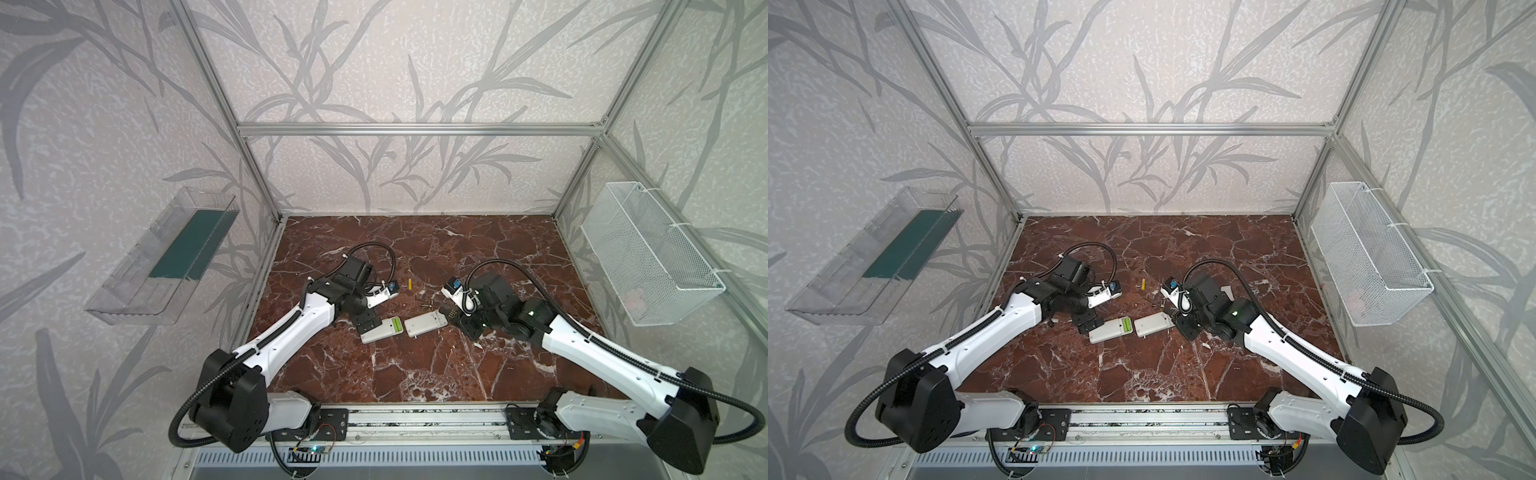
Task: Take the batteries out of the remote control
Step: 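Lower the left gripper onto the green-battery remote while the right holds the screwdriver, then grasp the green-battery remote with the left gripper and pull it toward the right gripper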
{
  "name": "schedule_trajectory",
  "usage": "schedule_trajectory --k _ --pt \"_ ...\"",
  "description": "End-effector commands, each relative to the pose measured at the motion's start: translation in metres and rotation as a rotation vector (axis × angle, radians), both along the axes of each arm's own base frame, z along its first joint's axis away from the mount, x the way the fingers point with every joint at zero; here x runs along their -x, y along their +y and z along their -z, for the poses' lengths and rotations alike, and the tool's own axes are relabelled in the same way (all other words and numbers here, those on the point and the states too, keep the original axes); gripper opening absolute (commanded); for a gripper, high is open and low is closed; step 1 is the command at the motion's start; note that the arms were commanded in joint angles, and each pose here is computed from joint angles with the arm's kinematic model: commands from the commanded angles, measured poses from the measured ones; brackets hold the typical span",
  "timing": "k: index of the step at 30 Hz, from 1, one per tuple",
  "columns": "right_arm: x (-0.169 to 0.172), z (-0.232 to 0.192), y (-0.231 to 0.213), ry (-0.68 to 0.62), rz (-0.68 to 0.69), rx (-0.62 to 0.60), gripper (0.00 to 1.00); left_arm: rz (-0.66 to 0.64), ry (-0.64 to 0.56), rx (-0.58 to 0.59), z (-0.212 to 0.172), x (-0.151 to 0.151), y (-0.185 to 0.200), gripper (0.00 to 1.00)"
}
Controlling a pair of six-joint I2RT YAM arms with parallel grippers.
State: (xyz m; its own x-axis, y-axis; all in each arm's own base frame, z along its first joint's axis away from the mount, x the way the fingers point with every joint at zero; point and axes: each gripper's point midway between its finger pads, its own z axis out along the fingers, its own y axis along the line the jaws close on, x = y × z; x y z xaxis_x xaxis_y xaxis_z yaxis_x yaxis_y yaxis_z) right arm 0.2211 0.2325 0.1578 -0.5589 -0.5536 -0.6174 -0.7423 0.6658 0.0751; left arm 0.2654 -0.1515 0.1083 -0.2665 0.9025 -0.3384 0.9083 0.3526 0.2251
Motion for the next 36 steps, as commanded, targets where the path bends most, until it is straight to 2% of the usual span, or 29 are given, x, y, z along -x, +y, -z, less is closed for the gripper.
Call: schedule_trajectory --k 1,15,22,27,36 --pt "0.004 -0.008 0.005 0.029 0.002 -0.026 0.00 0.109 0.095 -0.088 0.021 0.028 0.007 0.98" --pt "0.008 -0.005 0.011 0.062 0.020 -0.035 0.00 0.123 0.206 -0.083 0.058 0.036 -0.004 0.94" --pt "0.009 -0.007 0.010 0.043 0.024 -0.055 0.00 0.091 0.212 -0.100 0.074 0.024 -0.011 0.87" --pt "0.009 -0.009 0.008 0.026 0.024 -0.056 0.00 0.071 0.233 -0.132 0.086 0.021 -0.009 0.78" --pt "0.011 -0.011 0.002 0.007 0.028 -0.052 0.00 0.067 0.245 -0.154 0.097 0.019 -0.010 0.54"
